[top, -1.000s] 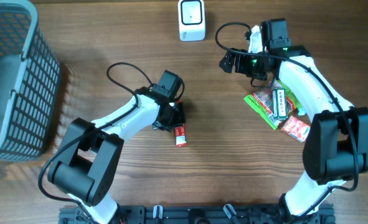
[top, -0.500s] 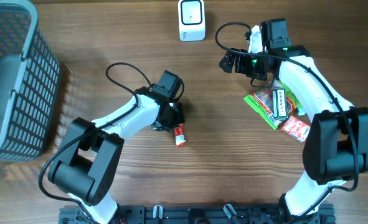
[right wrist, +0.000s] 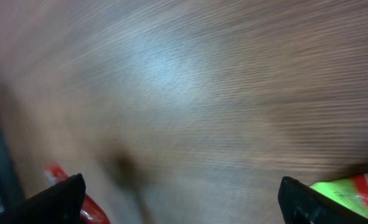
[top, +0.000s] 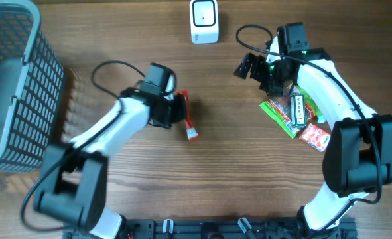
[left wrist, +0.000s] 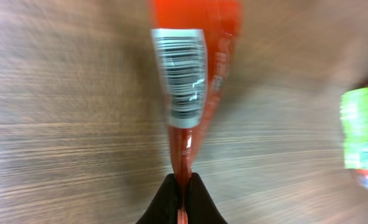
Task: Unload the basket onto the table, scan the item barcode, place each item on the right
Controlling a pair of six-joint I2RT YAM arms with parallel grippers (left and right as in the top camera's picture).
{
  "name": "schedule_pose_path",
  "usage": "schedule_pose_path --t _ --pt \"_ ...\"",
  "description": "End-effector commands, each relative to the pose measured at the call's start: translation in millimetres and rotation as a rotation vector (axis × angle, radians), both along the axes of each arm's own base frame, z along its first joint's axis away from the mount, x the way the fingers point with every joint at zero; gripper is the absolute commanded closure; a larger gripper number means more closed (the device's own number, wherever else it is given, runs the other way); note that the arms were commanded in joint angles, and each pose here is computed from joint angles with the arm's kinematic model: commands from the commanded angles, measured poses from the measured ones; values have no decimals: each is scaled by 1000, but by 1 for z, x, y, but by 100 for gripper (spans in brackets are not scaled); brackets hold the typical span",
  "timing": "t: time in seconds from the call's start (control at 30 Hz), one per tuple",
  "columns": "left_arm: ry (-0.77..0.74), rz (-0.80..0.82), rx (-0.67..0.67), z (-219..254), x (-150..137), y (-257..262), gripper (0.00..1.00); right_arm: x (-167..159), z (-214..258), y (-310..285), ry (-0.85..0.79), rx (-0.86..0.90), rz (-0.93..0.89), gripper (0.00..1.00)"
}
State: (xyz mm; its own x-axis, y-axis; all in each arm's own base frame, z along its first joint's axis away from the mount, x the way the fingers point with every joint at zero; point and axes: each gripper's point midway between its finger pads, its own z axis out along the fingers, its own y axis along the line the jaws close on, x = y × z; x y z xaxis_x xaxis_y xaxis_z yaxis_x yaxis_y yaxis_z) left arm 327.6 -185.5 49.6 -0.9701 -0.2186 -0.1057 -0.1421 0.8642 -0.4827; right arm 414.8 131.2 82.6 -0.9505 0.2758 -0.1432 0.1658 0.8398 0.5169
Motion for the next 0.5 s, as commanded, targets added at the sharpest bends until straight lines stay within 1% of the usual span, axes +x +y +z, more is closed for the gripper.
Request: schedule_pose_path --t 0.0,0.03,0.07,0.1,0.13,0.17,0.2,0.27,0.33,0.4,0.47 --pt "-96 -26 -122 46 7 3 96 -22 45 48 -164 281 370 21" --pt "-102 -16 -123 48 9 6 96 -26 47 50 -145 305 370 22" --pt "-99 -9 -121 48 9 8 96 -30 47 50 -127 313 369 26" --pt "-91 -6 -120 47 8 10 96 -33 45 50 -111 312 369 32" --pt "-81 -6 -117 46 6 10 96 -39 45 51 -101 319 390 44" --pt "-81 -7 -116 46 6 10 96 -45 46 53 -101 333 423 48" --pt "-88 -7 -119 47 7 9 96 -57 50 58 -109 365 490 48" --pt "-119 -9 -158 53 15 7 96 -76 57 69 -139 419 608 42" --pt "-123 -39 -251 65 15 -2 96 -82 56 72 -141 419 640 40" --pt "-119 -61 -318 73 13 -6 96 -83 58 74 -142 429 643 40" --pt "-112 -83 -378 80 11 -11 96 -87 68 83 -170 506 670 41"
